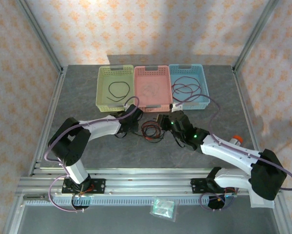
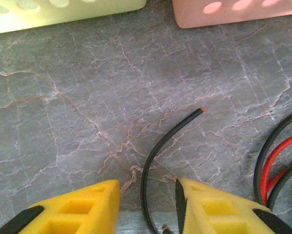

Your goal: Untangle the cables

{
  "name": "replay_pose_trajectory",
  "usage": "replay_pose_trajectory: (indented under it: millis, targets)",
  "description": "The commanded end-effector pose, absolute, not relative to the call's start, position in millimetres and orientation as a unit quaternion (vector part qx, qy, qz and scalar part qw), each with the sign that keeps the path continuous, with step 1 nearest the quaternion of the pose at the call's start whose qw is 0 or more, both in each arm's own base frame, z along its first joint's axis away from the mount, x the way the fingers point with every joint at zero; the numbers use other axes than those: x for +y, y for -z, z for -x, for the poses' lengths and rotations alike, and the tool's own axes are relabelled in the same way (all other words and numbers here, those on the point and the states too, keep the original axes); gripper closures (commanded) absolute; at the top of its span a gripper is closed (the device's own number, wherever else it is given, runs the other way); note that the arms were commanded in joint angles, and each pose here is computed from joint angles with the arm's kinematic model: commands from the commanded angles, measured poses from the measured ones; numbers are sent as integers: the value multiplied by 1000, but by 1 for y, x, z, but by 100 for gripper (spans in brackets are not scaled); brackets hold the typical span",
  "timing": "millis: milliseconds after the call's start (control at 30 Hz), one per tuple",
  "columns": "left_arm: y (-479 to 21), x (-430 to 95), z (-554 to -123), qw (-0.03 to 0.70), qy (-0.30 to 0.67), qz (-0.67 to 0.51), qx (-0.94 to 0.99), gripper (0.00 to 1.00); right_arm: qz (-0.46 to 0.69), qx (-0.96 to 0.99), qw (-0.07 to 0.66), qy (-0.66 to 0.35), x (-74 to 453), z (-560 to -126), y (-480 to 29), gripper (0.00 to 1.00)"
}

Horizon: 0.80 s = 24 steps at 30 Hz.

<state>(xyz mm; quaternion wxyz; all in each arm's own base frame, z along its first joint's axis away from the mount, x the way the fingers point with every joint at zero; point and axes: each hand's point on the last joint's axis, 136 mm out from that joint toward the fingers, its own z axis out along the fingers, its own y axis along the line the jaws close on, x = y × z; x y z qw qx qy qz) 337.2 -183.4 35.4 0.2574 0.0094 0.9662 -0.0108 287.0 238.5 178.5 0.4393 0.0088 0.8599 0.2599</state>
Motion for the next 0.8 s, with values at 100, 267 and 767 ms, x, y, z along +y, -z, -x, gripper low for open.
replay_pose_trajectory:
  millis: [100,267,767]
  targets:
    - [-30,-177,-342,247,4,-16,969,65,-8,852,454,-263,236,-287,-187,72]
    - [-27,-176,-342,249,3,-16,968,66,-5,852,454,-261,237,-288,-187,72]
    - [-20,-173,-343,285,13,-9,958,67,0,855,452,-255,240,-290,-187,73]
